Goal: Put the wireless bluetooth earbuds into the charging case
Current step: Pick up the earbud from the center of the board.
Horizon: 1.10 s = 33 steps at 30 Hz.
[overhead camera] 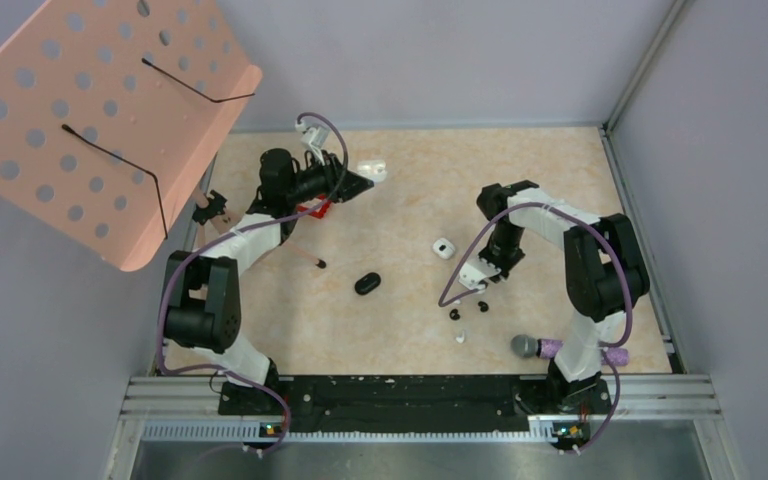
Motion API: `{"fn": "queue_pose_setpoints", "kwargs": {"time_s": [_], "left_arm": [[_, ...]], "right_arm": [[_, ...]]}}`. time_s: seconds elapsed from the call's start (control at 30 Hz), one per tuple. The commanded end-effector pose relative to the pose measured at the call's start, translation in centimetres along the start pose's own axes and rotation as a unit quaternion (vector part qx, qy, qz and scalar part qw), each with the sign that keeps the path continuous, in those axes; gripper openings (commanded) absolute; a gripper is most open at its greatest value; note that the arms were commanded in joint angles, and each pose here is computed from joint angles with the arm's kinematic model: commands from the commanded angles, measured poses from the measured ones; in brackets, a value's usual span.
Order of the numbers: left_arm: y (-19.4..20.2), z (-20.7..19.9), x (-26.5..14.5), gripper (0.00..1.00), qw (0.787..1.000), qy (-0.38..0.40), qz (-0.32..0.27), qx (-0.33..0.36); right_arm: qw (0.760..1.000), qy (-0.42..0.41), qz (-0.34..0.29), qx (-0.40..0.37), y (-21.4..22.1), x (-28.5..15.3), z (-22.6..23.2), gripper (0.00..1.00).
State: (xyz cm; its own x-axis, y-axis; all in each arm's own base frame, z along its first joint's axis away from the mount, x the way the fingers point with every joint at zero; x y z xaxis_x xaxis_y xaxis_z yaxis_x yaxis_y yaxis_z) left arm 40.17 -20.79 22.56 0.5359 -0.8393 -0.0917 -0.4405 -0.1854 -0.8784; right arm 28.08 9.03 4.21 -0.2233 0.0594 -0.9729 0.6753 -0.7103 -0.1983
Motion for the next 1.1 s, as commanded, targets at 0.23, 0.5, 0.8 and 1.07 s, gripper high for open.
{"fn": "queue_pose_setpoints", "kwargs": {"time_s": [0.23,0.5,0.8,1.07], "left_arm": [[-2.2,-0.2,0.3,0.0,0.999,0.005,-0.026,0.026],[-2.0,-0.1,0.3,0.0,0.999,0.004,-0.025,0.023],[-2.0,-0.9,0.4,0.0,0.999,0.021,-0.021,0.034],[-2.6,-4.4,2.0,0.0,0.99,0.112,-0.026,0.076]], "right_arm": [[1.0,-0.024,-0.001,0.0,0.0,0.6,1.1,0.15],[1.0,-0.008,0.002,-0.002,-0.1,0.9,1.0,0.1],[0.983,0.092,-0.047,0.153,-0.9,-4.8,-2.3,0.0],[0.861,0.207,-0.253,0.39,-7.2,-16.3,-6.7,0.0]]}}
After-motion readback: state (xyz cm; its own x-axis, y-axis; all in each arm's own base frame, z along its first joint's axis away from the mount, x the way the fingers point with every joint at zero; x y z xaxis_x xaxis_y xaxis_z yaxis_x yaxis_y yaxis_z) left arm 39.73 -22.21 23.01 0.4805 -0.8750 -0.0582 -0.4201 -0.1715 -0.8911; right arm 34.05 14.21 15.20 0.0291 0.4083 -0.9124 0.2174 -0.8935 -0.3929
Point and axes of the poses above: each gripper's point midway between its finger pads, its own x axis out along the fingers, its own z axis along the line the jaws close on, y = z × x, the point moved 1 cm from there along -x, back along the fingers, and after that the axes turned 4 degrees about x, right-handed, at the moved point
